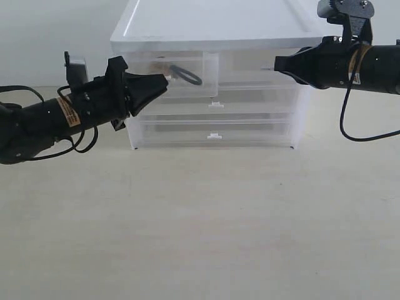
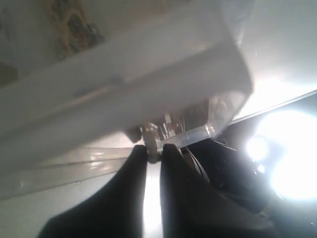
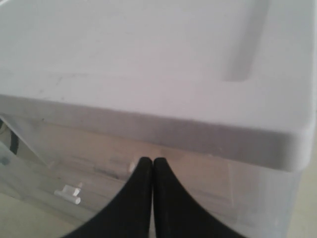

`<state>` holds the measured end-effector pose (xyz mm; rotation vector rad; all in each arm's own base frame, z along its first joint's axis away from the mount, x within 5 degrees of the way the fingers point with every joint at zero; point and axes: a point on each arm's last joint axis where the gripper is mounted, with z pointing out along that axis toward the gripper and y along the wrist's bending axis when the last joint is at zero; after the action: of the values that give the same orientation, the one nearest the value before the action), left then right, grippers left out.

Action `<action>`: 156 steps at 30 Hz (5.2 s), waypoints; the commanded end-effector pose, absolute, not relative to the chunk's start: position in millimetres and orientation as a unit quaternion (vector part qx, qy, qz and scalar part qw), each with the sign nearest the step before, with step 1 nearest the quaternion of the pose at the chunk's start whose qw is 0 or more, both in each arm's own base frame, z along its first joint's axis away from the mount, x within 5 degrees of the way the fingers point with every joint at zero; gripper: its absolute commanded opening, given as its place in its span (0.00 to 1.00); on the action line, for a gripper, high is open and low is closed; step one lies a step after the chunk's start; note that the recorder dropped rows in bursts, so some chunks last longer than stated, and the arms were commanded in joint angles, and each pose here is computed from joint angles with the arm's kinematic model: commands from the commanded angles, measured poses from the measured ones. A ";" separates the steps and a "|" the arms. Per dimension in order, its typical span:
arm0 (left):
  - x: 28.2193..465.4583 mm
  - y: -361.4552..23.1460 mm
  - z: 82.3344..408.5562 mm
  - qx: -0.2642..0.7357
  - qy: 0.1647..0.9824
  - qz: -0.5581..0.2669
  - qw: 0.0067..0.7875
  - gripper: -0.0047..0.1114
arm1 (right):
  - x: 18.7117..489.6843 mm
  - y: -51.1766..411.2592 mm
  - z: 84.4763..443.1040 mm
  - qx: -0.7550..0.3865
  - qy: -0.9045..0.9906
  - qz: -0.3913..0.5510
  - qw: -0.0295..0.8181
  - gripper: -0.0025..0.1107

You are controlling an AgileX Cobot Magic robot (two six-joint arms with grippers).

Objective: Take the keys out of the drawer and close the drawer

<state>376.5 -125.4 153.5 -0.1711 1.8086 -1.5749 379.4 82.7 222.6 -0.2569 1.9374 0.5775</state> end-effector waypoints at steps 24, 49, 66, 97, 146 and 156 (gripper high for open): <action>313.0 -118.4 168.5 -0.019 0.712 -0.594 0.374 0.08 | 383.7 77.8 226.0 -0.085 0.808 0.238 0.532 0.02; 258.4 -97.4 159.8 0.064 0.739 -0.515 0.429 0.08 | 384.5 72.7 221.3 -0.063 0.827 0.214 0.516 0.60; 229.8 -88.5 174.6 0.100 0.726 -0.472 0.490 0.08 | 361.6 77.4 244.1 -0.090 0.851 0.235 0.461 0.62; 232.5 -40.0 204.8 0.026 0.751 -0.290 0.593 0.08 | 323.9 202.1 361.4 -0.254 0.743 0.378 0.491 0.41; 230.2 -42.1 199.0 0.055 0.771 -0.277 0.571 0.08 | 287.1 192.4 371.2 -0.284 0.854 0.019 0.435 0.41; 230.2 -42.1 199.0 0.055 0.771 -0.277 0.571 0.08 | 285.3 206.9 392.4 -0.283 0.901 0.069 0.321 0.41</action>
<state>231.9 -42.8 199.2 0.1178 1.8072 -0.6596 281.3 203.3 388.9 -0.7309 2.3195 0.1930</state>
